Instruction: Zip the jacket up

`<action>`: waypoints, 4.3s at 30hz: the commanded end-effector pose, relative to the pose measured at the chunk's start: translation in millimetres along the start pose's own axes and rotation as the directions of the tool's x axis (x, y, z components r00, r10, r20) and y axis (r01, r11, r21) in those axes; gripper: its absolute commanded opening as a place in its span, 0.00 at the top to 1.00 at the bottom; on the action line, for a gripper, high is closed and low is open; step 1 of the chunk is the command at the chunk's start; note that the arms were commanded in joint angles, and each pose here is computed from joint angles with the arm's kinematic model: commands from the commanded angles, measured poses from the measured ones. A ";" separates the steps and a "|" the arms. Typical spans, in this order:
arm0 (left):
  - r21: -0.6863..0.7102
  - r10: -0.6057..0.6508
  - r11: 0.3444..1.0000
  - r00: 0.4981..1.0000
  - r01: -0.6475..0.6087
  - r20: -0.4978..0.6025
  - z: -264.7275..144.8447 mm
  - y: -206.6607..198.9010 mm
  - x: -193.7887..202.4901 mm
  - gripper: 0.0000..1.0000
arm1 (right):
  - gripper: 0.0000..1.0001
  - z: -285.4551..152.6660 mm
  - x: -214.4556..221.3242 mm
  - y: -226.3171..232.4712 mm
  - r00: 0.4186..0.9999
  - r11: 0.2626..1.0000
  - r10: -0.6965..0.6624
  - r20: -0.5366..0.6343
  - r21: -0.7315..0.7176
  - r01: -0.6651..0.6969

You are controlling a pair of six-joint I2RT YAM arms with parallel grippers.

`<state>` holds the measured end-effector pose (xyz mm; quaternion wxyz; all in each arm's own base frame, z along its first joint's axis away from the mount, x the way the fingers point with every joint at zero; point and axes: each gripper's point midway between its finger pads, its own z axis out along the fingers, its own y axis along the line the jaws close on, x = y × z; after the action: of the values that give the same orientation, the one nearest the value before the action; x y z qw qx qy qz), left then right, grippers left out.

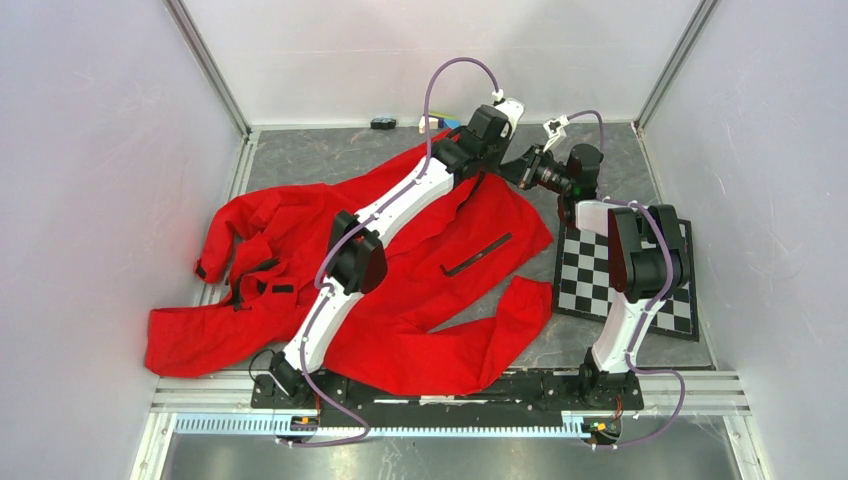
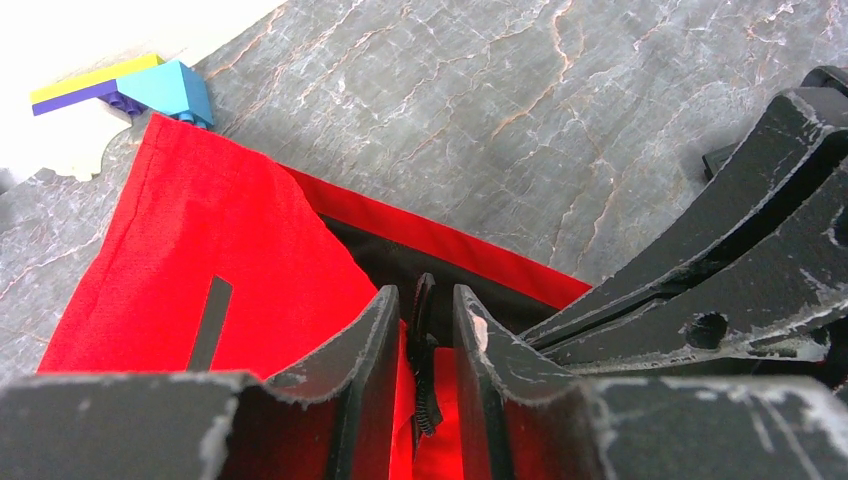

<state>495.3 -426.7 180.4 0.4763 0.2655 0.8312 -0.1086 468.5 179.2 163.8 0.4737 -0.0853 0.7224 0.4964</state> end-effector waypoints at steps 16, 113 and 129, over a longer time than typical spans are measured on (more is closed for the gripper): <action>-0.033 -0.057 0.997 0.972 0.066 0.229 -50.1 12.9 -73.8 0.98 | 1.00 3.7 -51.0 24.1 0.990 0.997 -0.059 0.124 0.057 0.052; -0.146 -0.173 0.973 0.984 0.179 0.052 -24.0 26.8 -13.3 0.47 | 1.00 7.1 -31.8 44.2 0.977 0.992 -0.124 0.176 0.018 0.122; -0.246 -0.187 0.945 0.973 0.215 0.135 -61.2 57.1 -34.8 0.55 | 1.00 7.7 -33.7 44.4 0.976 0.991 -0.129 0.175 0.038 0.125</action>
<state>495.5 -384.2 188.0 0.4893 0.1329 0.8593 -0.0670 458.8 196.1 169.8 0.5167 -0.0524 0.7131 0.4709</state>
